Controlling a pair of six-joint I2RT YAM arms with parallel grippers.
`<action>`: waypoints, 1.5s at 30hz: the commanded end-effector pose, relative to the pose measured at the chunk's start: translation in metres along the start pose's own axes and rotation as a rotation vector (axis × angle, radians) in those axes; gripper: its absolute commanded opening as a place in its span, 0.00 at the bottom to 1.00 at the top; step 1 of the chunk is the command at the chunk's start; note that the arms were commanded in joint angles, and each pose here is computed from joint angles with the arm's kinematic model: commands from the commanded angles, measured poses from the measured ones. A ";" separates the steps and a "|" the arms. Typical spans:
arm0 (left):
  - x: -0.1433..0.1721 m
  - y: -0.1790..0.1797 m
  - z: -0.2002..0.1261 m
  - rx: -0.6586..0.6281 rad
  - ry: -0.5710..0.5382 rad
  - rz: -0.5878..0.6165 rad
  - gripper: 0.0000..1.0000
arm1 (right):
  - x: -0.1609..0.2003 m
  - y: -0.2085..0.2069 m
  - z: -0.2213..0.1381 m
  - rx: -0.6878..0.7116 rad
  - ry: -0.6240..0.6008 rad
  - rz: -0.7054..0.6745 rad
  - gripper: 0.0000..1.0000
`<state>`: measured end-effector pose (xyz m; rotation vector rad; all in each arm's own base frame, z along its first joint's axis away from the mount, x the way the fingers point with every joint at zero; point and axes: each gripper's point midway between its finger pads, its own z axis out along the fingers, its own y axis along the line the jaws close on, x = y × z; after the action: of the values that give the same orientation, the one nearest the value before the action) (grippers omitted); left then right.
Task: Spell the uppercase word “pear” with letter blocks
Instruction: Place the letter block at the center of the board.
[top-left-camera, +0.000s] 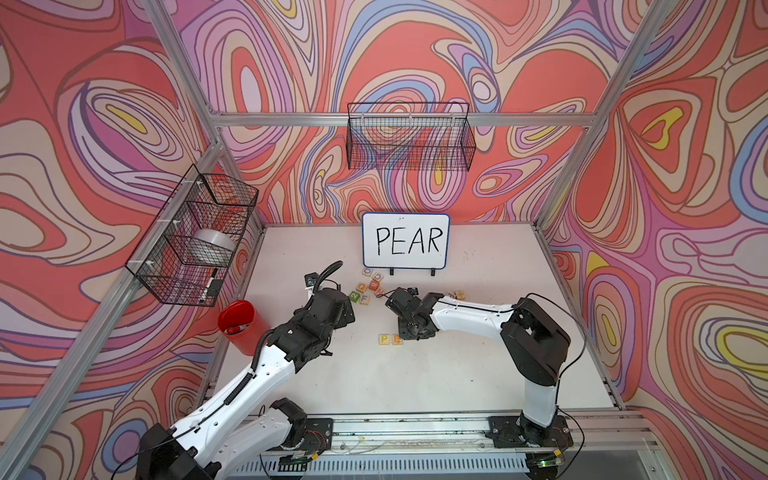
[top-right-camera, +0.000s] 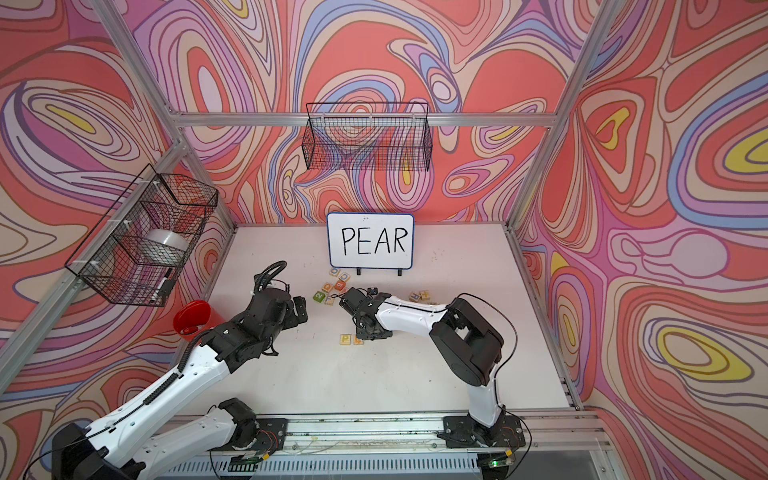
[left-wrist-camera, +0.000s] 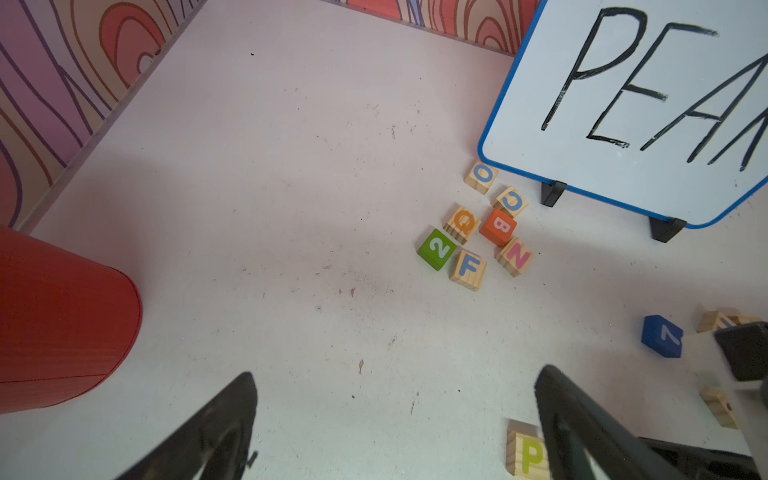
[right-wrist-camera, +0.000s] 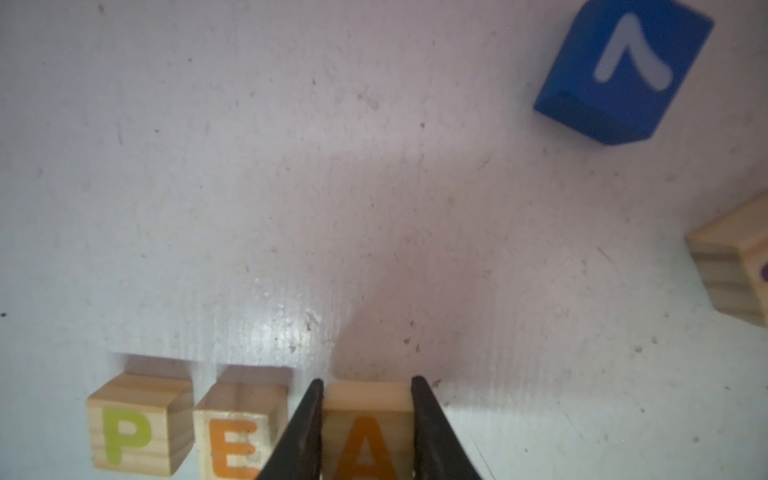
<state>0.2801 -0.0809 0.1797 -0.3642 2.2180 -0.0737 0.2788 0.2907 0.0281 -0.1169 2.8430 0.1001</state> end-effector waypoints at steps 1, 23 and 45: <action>0.003 0.013 0.000 -0.049 0.003 -0.017 1.00 | 0.006 0.008 0.009 -0.020 0.024 -0.028 0.29; 0.002 0.014 0.004 -0.045 0.004 -0.020 1.00 | 0.011 0.009 0.015 -0.012 0.049 -0.034 0.33; -0.004 0.007 0.001 -0.008 -0.003 -0.029 1.00 | -0.005 0.009 -0.004 -0.026 -0.024 -0.008 0.49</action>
<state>0.2814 -0.0753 0.1779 -0.3952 2.2231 -0.0760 0.2766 0.2994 0.0211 -0.1478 2.8581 0.1290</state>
